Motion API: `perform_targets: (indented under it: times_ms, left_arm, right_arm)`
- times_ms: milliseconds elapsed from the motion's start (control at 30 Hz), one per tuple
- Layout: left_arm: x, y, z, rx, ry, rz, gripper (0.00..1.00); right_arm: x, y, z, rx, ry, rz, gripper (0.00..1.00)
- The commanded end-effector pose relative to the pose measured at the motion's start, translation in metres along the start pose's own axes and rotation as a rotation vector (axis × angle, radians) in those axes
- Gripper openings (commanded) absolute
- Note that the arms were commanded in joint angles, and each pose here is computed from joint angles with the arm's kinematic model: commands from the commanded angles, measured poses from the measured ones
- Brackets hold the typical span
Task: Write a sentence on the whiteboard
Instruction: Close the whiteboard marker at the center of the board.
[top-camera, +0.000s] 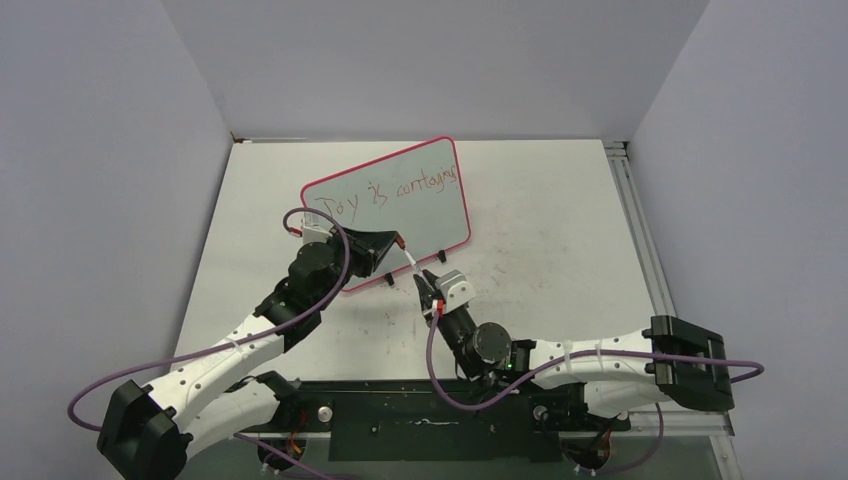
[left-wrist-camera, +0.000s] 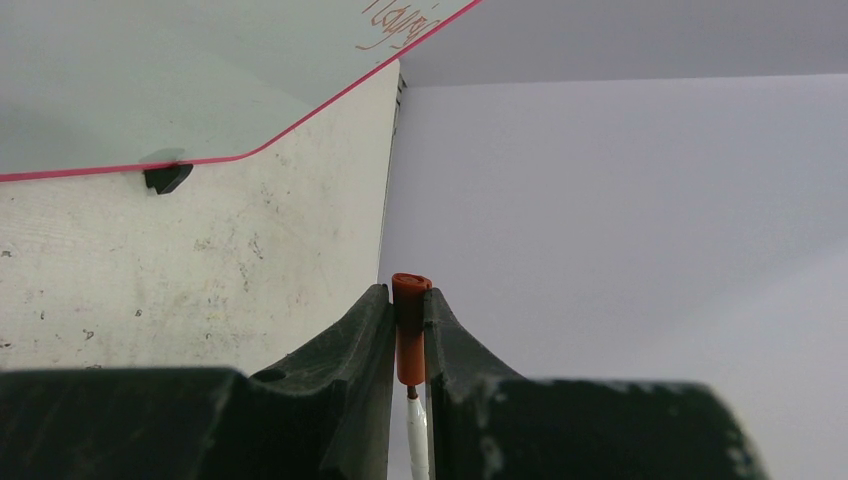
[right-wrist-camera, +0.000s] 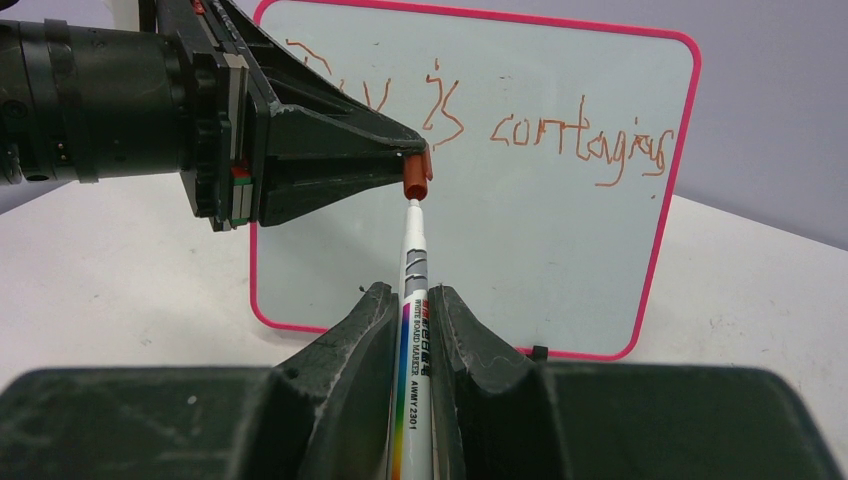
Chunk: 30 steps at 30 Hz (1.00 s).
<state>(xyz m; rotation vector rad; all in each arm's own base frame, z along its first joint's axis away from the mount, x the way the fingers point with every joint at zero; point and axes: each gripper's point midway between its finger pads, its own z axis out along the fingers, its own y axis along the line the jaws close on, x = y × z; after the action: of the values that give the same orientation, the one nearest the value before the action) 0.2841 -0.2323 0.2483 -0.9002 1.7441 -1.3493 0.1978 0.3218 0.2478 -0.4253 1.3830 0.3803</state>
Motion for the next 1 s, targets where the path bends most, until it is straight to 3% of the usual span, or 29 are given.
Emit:
perform_targets:
  times_ms: [0, 967]
  left_arm:
    - [-0.005, -0.027, -0.002, 0.089, -0.009, -0.029, 0.0]
    - [-0.001, -0.024, -0.006, 0.093, 0.007, -0.04, 0.0]
  right_arm:
    - [-0.018, 0.005, 0.005, -0.005, -0.043, 0.058, 0.05]
    - [-0.017, -0.007, 0.014, 0.042, -0.049, 0.037, 0.05]
